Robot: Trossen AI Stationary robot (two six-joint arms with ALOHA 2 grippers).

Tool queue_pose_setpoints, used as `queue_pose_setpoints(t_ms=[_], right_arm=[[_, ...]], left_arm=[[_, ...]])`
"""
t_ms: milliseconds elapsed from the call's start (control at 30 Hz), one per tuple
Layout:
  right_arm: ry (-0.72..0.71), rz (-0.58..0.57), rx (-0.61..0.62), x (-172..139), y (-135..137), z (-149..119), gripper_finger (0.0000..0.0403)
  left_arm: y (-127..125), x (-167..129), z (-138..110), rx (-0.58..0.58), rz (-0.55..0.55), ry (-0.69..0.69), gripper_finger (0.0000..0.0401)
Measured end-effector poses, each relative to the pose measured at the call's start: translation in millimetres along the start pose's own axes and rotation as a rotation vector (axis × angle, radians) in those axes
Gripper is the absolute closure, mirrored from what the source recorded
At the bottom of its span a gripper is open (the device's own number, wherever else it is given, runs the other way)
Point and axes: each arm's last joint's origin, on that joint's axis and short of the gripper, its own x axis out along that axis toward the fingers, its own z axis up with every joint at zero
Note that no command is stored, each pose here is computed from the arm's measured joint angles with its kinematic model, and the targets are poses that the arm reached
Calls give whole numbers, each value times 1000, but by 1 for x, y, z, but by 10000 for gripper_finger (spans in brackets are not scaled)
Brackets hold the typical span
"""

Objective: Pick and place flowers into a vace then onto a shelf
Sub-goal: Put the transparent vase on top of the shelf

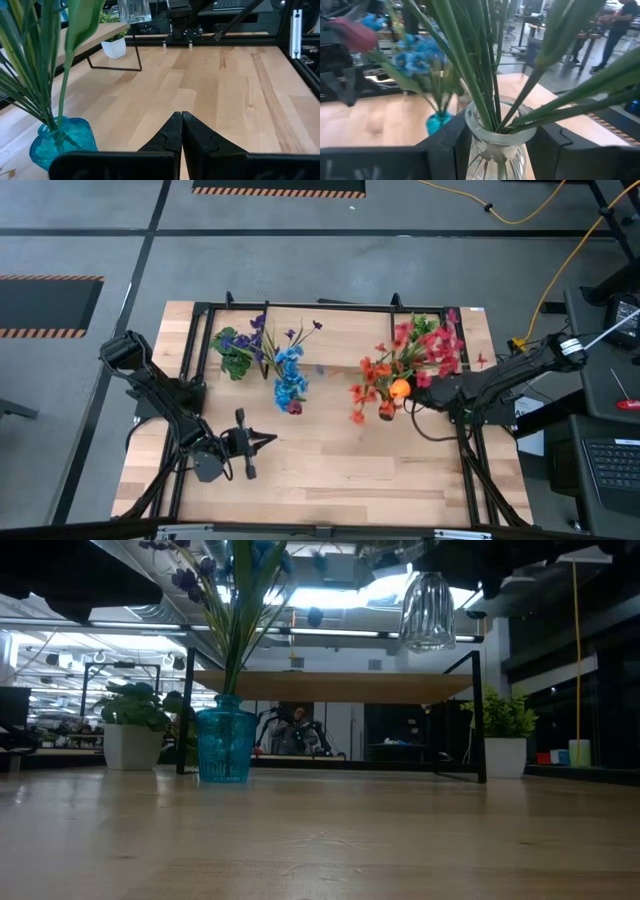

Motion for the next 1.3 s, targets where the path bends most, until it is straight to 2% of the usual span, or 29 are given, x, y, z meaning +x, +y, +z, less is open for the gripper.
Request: queue_pose_setpoints(t_ms=[500,700,933,1300], right_arm=[[11,-147,-41,15,-35,4,257],[19,-85,-19,28,-56,3,257],[27,-66,-4,38,-84,2,257],[46,-120,9,44,-110,2,257]], left_arm=[[4,8,1,-8,33,3,396],[6,11,2,-13,46,4,400],[6,11,2,-13,47,4,396],[7,11,2,-11,62,-3,395]])
